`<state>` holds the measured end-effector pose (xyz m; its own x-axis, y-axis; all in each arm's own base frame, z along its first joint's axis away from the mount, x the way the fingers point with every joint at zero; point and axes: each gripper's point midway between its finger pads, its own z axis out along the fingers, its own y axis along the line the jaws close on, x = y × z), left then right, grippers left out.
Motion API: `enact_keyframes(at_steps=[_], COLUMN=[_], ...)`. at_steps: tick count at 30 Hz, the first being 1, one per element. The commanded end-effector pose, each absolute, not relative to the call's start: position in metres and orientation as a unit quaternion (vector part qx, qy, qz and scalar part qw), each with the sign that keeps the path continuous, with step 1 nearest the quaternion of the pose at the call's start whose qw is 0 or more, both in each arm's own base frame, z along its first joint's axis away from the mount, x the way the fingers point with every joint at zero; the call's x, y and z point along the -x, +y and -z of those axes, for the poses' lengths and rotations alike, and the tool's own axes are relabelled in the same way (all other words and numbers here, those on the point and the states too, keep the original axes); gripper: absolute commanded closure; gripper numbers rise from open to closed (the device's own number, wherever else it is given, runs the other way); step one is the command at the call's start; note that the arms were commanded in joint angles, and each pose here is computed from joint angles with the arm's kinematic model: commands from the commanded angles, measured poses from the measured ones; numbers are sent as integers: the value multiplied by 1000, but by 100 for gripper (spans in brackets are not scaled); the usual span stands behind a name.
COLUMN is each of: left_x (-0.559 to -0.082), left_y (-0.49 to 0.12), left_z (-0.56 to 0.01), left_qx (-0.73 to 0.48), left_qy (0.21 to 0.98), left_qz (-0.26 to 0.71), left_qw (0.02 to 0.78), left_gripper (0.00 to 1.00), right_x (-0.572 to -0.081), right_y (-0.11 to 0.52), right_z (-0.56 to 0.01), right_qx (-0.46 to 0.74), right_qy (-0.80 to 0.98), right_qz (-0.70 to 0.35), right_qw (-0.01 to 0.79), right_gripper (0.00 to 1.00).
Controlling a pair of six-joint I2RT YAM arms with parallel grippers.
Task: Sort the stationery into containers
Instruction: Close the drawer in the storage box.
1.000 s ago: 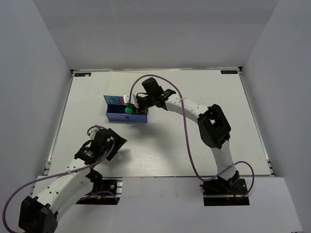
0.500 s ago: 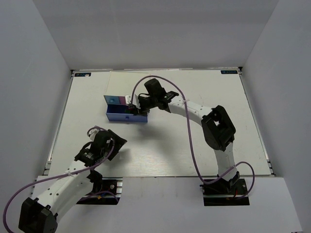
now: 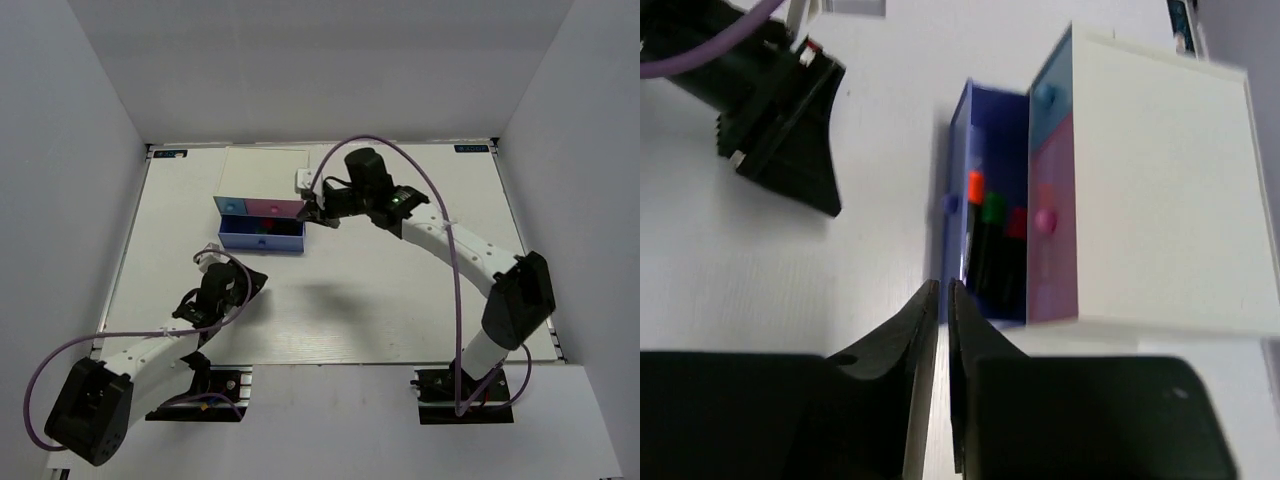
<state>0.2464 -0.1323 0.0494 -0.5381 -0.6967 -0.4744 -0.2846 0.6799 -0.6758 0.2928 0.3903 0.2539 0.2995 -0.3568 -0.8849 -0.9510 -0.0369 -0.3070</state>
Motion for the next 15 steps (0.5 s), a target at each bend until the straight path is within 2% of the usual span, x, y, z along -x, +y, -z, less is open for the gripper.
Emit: enact_keyframes(at_steps=[1,2,3,4,7,15], left_x=[-276,-279,-284,-290,-296,-330], left_y=[-140,-139,-138,-138,-139,-134], left_z=[-79,-77,-75,-78,-64,-66], left_qx=[257,261,265,272,289,332], left_qy=[798,797,797,793,800,770], left_qz=[301,296,290,292,280,291], left_qw=[454,457,459,460,444,460], left_gripper=[47,46,46,44,44,41], right_x=[-291,-287,-292,-291,-295,-302], right_y=[354,344,331,318,286,227], right_z=[-245,-224,-227,-223,-211,-187], right_qx=[602,593,580,563,531,475], right_qy=[573,595,605,623,654,703], right_qz=[-323,-325,-317,-317,-305,-279], right_qw=[452,435,444,441,444,450], right_gripper=[84,77,64,61,61,61])
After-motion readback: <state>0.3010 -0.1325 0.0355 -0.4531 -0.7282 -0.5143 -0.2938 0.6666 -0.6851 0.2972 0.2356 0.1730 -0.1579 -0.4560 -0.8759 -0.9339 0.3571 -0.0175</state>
